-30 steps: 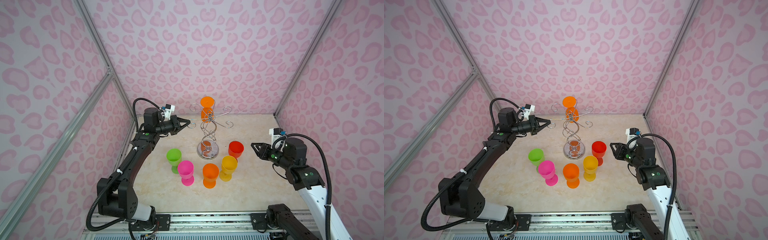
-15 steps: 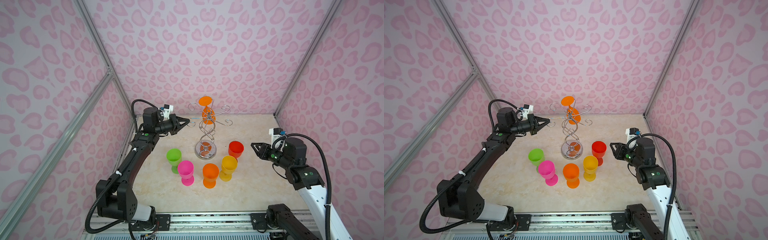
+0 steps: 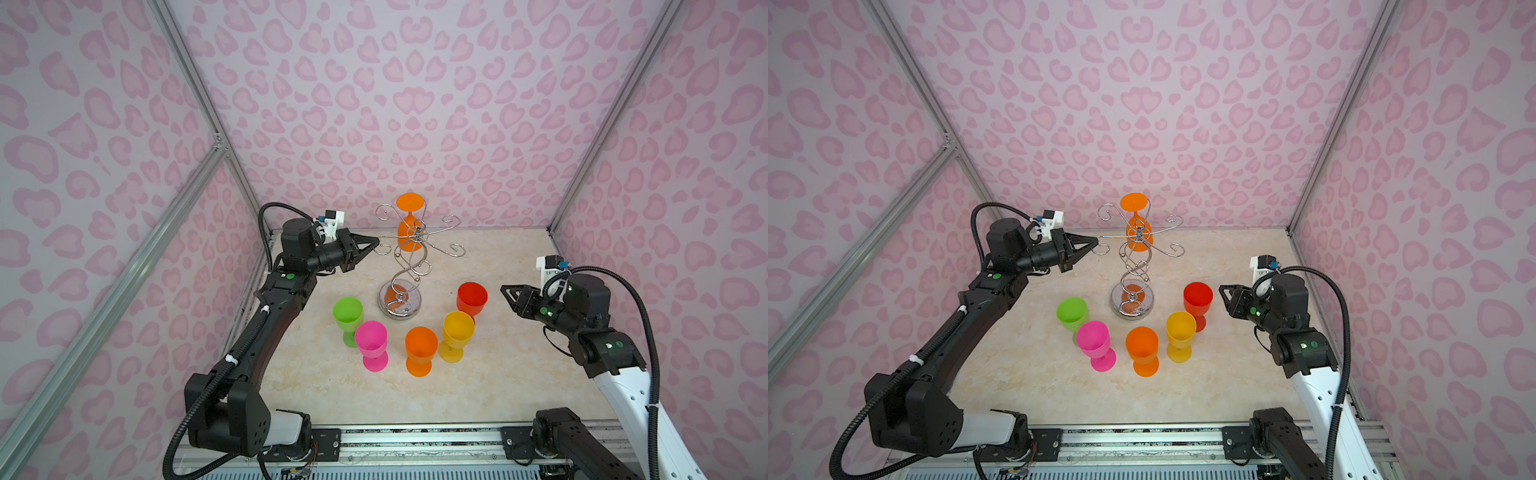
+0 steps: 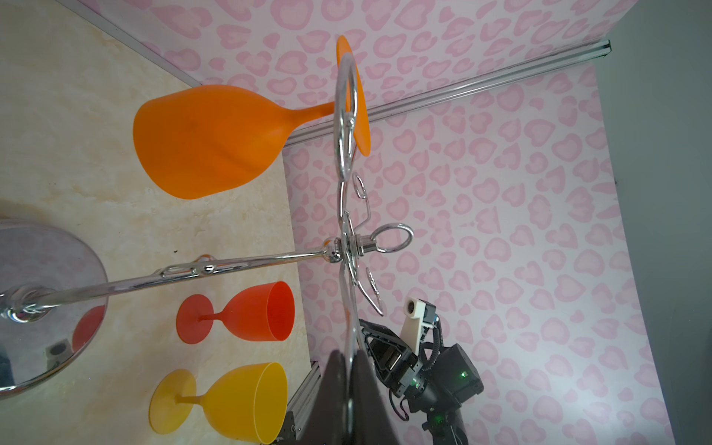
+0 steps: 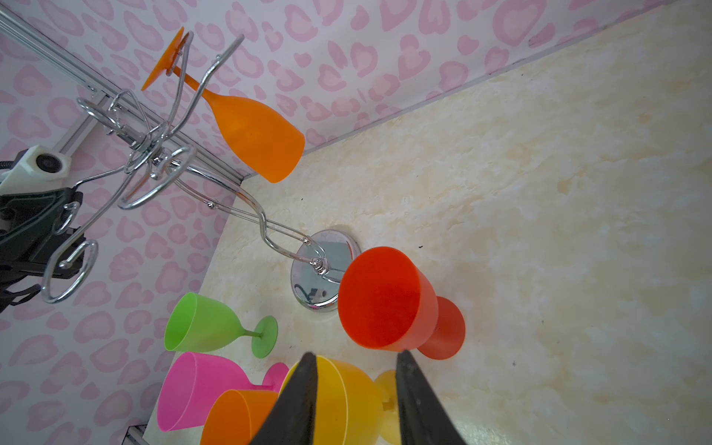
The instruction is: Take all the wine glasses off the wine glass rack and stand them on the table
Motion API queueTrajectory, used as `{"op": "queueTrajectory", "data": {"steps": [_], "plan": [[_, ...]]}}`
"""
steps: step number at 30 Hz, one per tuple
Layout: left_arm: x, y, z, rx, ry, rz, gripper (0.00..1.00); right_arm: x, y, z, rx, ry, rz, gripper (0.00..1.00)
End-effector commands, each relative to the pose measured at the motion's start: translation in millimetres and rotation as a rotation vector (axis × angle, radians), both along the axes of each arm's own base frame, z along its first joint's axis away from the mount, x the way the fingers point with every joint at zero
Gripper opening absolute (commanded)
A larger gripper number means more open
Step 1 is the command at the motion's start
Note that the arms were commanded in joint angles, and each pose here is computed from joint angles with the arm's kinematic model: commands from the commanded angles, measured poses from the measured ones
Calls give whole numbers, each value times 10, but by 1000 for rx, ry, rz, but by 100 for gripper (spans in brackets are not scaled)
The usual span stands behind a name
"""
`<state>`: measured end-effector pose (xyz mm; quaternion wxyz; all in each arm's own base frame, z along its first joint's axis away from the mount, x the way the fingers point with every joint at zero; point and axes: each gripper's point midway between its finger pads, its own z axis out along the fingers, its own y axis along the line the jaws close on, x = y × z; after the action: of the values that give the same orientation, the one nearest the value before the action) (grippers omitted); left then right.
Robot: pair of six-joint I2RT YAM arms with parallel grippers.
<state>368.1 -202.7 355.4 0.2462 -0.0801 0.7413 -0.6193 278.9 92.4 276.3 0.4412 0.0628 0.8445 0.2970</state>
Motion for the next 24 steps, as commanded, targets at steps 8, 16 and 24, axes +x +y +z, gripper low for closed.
{"op": "queueTrajectory", "data": {"steps": [8, 16, 24], "plan": [[-71, 8, 218, -15, -149, 4, 2, 43, 72, 161, 58, -65, 23, 35], [-61, 7, 141, -6, -142, 4, 2, 231, 450, 853, 351, -228, 153, 37], [-88, 10, 215, -7, -160, 2, 2, 424, 860, 1141, 440, -258, 272, 38]]}}
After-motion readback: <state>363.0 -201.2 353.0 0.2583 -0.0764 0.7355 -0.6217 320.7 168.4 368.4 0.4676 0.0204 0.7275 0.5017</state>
